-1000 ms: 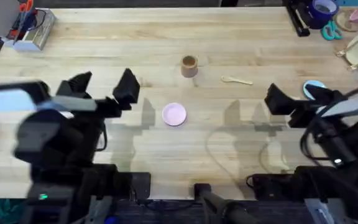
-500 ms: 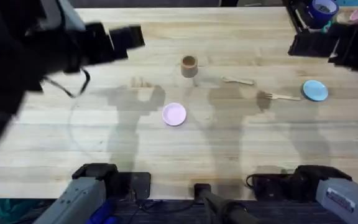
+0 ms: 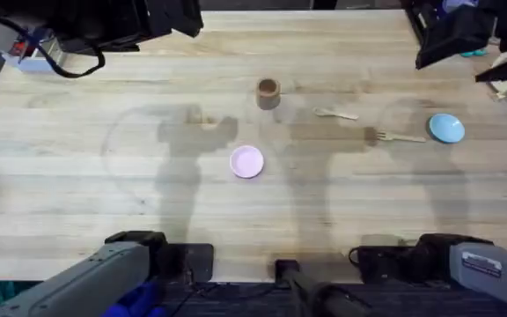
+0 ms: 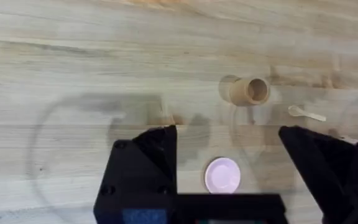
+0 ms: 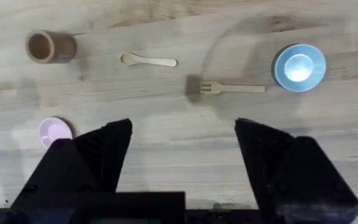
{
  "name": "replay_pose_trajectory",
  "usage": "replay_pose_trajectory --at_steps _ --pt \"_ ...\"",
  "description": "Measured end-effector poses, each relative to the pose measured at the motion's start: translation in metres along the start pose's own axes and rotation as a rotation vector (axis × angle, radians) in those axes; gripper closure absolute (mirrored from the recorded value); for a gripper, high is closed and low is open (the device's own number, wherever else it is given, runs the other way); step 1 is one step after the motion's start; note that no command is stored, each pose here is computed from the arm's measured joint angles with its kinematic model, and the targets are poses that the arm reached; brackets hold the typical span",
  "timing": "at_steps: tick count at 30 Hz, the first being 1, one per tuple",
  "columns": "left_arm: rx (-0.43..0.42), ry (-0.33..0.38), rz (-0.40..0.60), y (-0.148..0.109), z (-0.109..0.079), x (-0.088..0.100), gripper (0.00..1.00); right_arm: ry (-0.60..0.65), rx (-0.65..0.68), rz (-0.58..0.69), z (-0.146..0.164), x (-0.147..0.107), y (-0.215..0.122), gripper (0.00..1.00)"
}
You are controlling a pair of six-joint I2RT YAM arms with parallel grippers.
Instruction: Pick up a utensil and set it on the pink plate, then put the other utensil in the container.
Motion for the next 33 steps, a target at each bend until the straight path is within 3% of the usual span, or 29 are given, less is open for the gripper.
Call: replay_pose_trajectory --at_steps 13,14,26,33 --pt "0.002 -0.001 0.004 0.0 0.0 -0.001 0.008 -0.043 -0.003 -0.013 0.0 0.003 -0.001 0.006" --pt "0.002 -0.001 0.004 0.0 0.0 -0.001 0.008 -0.166 -0.04 0.009 -0.005 -0.001 -0.001 0.006" --pt "0.001 -0.001 0.003 0.0 0.0 -0.001 0.008 -0.603 -0.265 0.118 -0.034 -0.004 -0.005 0.005" --pt "0.0 0.0 0.0 0.0 0.0 0.0 0.008 -0.851 -0.301 0.176 -0.04 -0.004 -0.007 0.005"
Point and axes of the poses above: each hand's point on the last joint's axis, 136 mm out from that joint toward the fingers, its own y axis out along the fingers, its own z axis along the line the jaws close on, x = y × z, the point moved 5 cm from there along -y, back along the fingers, and after that the axes turned 13 degrees about -y, right-handed, at the moved point
